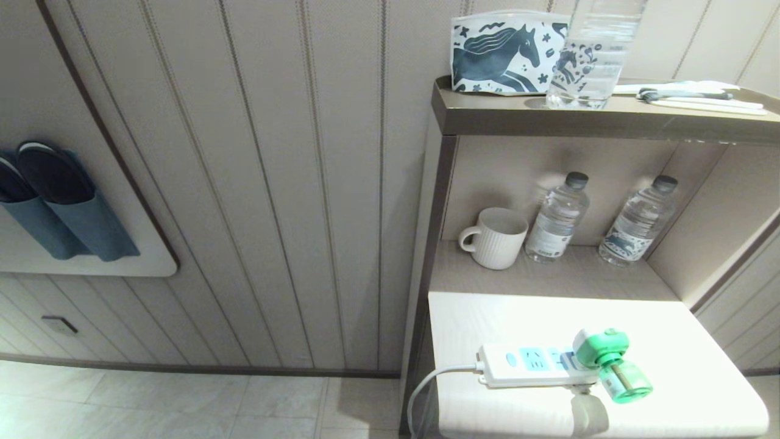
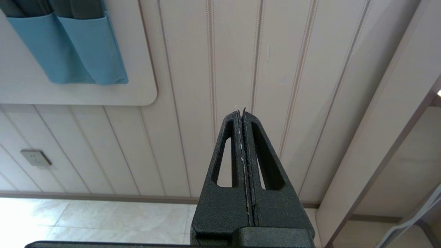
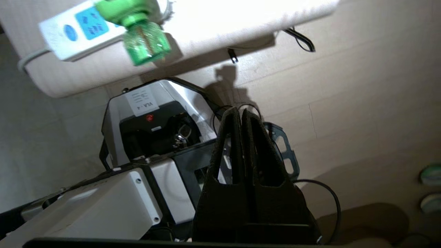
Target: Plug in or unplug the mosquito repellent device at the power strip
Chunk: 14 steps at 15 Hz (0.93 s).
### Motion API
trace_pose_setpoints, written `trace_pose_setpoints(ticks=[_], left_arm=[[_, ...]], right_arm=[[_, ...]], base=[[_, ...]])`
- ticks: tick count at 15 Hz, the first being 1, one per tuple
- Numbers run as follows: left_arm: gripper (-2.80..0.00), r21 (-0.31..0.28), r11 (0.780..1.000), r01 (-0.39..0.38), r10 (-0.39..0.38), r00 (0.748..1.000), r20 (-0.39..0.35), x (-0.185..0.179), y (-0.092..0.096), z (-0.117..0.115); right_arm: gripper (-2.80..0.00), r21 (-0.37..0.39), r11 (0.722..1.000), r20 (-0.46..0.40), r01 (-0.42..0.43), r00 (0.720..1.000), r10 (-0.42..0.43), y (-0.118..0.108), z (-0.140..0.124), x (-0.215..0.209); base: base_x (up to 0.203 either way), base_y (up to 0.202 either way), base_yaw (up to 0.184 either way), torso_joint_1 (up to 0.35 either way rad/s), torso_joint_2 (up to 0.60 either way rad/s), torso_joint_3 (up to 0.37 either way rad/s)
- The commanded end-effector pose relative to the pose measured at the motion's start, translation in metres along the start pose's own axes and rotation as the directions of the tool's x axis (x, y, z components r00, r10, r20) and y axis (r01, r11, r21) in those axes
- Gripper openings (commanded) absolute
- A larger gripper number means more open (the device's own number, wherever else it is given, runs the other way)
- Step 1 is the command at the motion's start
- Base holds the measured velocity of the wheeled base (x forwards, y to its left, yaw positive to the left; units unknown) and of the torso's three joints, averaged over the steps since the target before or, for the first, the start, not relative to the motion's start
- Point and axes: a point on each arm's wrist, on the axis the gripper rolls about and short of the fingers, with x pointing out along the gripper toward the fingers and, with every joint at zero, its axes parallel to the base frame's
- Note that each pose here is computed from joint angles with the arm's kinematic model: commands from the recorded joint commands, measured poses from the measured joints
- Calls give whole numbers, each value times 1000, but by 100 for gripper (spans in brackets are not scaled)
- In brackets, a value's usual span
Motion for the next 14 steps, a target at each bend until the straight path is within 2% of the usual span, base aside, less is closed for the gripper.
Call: trace_pose_setpoints(ticks=[1,4,7,11,14], left_arm=[[-280,0,1000,1,-1,1000,2,0,0,0],[-280,0,1000,1,-1,1000,2,0,0,0],[-280,0,1000,0,0,1000,2,0,0,0],[-280,0,1000,1,-1,1000,2,0,0,0],[-280,0,1000,1,-1,1000,2,0,0,0]], right_arm=[[-280,61,997,10,39,999,-40,-21,-20,-3],[-280,107,991,14,85,996,-87,-39,-46,-1],[-280,115,989,40,95,994,-100,-53,-69,-2],[-280,123,978,73,168,981,-178,-68,-93,5],[-280,199,959,97,203,969,-225,-75,-113,3]], base=[[0,0,0,0,0,0],[0,0,0,0,0,0],[0,0,0,0,0,0],[0,0,0,0,0,0],[0,0,0,0,0,0]])
